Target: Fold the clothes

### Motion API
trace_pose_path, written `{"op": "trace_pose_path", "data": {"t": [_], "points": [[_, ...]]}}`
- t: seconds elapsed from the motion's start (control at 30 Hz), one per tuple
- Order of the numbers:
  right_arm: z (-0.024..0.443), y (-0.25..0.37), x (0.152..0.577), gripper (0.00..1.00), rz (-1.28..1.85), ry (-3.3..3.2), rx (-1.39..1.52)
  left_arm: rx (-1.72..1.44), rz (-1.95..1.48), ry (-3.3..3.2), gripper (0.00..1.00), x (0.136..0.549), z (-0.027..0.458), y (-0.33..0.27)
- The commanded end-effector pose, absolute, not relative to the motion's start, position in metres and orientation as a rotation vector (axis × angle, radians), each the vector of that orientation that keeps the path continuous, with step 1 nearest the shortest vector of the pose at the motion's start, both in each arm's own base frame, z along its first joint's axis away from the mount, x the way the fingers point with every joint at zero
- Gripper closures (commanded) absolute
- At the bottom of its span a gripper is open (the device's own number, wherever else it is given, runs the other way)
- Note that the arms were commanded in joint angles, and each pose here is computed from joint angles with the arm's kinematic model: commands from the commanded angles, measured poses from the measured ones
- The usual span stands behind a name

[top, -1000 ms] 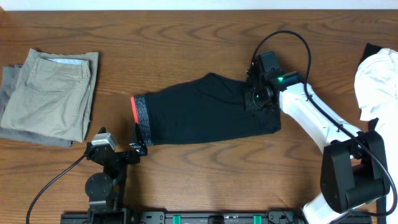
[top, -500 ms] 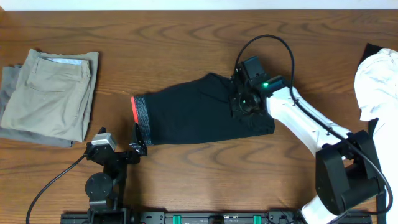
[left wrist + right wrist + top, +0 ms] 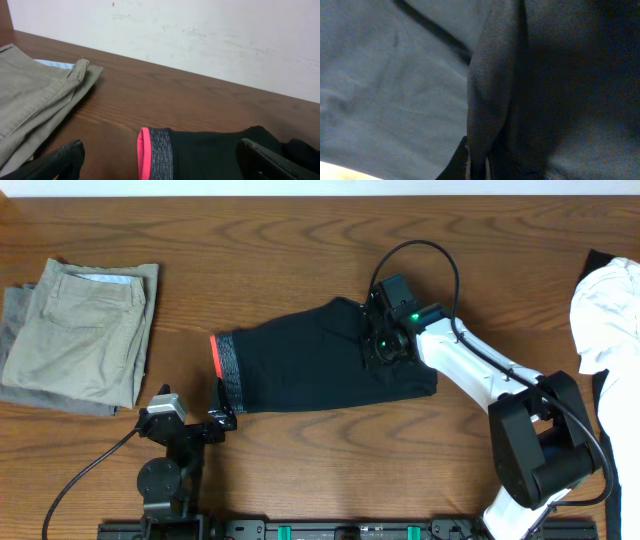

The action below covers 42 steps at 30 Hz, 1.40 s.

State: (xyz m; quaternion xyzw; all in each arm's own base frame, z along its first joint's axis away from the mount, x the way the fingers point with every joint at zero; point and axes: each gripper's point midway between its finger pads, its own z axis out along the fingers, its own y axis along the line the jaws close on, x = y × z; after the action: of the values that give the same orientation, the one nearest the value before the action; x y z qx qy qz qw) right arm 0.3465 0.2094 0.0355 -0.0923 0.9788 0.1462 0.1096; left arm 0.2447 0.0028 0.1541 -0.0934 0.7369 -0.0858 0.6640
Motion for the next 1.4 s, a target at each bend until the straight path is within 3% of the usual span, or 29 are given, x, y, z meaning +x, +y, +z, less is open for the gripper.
{"op": "trace_pose_path", "data": {"t": [0.0,0.2,0.37,0.4,0.5,0.53,0.73,0.9,0.97,1.07,1.1,1.37], "points": [[0.042,0.232,0.344,0.99,0.508,2.862,-0.288,-0.199,-0.197,1.709,0.02,0.244,0.139,0.000],[0.042,0.241,0.338,0.96,0.514,2.861,-0.318,-0.199,-0.197,1.709,0.02,0.244,0.139,0.000],[0.042,0.243,0.336,0.87,0.514,2.864,-0.328,-0.199,-0.197,1.709,0.02,0.244,0.139,0.000],[0.042,0.243,0.336,0.82,0.514,2.864,-0.328,-0.199,-0.197,1.709,0.02,0.244,0.139,0.000],[0.042,0.243,0.336,0.49,0.513,2.863,-0.332,-0.199,-0.197,1.709,0.02,0.244,0.139,0.000],[0.042,0.243,0.336,0.48,0.513,2.860,-0.340,-0.199,-0.197,1.709,0.02,0.244,0.139,0.000],[0.053,0.242,0.344,0.49,0.492,2.837,-0.371,-0.199,-0.197,1.709,0.02,0.244,0.139,0.000],[0.090,0.225,0.366,0.51,0.398,2.812,-0.363,-0.199,-0.197,1.709,0.02,0.244,0.139,0.000],[0.102,0.218,0.369,0.63,0.388,2.821,-0.371,-0.199,-0.197,1.709,0.02,0.244,0.139,0.000],[0.101,0.213,0.356,0.92,0.410,2.884,-0.371,-0.199,-0.197,1.709,0.02,0.244,0.139,0.000],[0.095,0.209,0.349,0.97,0.397,2.921,-0.371,-0.199,-0.197,1.709,0.02,0.244,0.139,0.000],[0.059,0.219,0.312,0.99,0.471,3.015,-0.458,-0.199,-0.197,1.709,0.02,0.244,0.139,0.000]]}}
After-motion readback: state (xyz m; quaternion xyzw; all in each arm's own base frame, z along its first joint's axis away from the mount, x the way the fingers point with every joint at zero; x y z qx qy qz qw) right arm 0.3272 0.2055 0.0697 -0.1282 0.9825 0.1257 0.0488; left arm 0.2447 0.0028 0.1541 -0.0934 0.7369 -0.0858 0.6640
